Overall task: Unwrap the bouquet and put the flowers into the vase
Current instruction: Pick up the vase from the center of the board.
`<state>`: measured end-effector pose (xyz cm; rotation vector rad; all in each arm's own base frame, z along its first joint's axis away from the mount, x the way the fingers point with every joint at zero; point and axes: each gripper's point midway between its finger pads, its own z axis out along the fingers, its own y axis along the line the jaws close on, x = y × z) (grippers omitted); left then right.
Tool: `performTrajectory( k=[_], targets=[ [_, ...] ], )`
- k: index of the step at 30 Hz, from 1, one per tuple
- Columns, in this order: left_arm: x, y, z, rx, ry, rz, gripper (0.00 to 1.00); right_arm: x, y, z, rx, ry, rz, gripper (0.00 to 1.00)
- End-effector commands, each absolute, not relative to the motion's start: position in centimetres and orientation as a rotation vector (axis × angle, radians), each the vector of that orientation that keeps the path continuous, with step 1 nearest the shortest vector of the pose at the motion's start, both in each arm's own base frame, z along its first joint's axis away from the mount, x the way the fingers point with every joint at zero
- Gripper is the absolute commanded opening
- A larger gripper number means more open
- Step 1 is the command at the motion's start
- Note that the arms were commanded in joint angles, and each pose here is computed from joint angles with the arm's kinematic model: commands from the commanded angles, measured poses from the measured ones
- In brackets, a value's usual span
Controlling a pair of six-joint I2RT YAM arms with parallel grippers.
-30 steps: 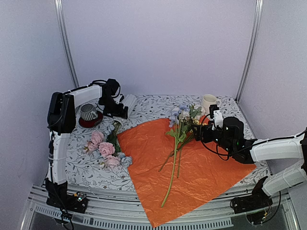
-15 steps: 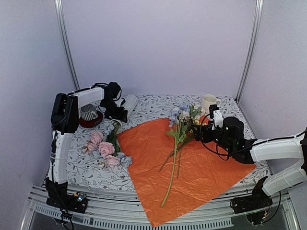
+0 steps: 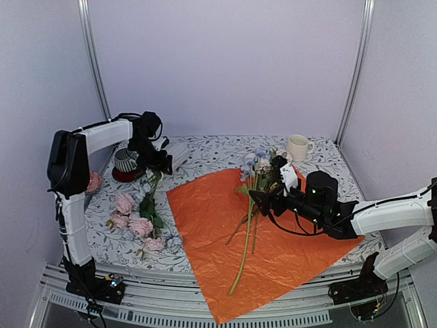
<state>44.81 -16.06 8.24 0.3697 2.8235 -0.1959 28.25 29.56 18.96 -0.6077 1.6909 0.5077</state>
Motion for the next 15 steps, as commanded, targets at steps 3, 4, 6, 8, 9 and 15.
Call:
performTrajectory(
  k=[3, 4, 6, 8, 9, 15],
  targets=[
    [41.5, -17.3, 16.5, 0.395, 2.694, -0.304, 0.6, 25.7, 34.0, 23.8, -0.881, 1.397, 0.444, 0.99],
    [41.0, -17.5, 16.9, 0.402, 2.693, -0.315, 0.6, 24.7, 34.8, 24.0, -0.967, 1.334, 0.463, 0.99],
    [40.0, -18.0, 17.7, 0.422, 2.692, -0.336, 0.59, 23.7, 35.6, 24.4, -1.067, 1.231, 0.439, 0.99],
    [39.0, -18.5, 18.1, 0.443, 2.698, -0.349, 0.59, 23.8, 35.9, 25.3, -1.072, 1.171, 0.418, 0.99],
    [38.6, -18.8, 18.2, 0.452, 2.703, -0.35, 0.59, 23.5, 36.3, 25.3, -1.101, 1.144, 0.416, 1.0],
    [35.7, -22.0, 19.6, 0.557, 2.71, -0.408, 0.59, 24.1, 39.2, 25.9, -1.198, 1.039, 0.334, 0.99]
  ],
)
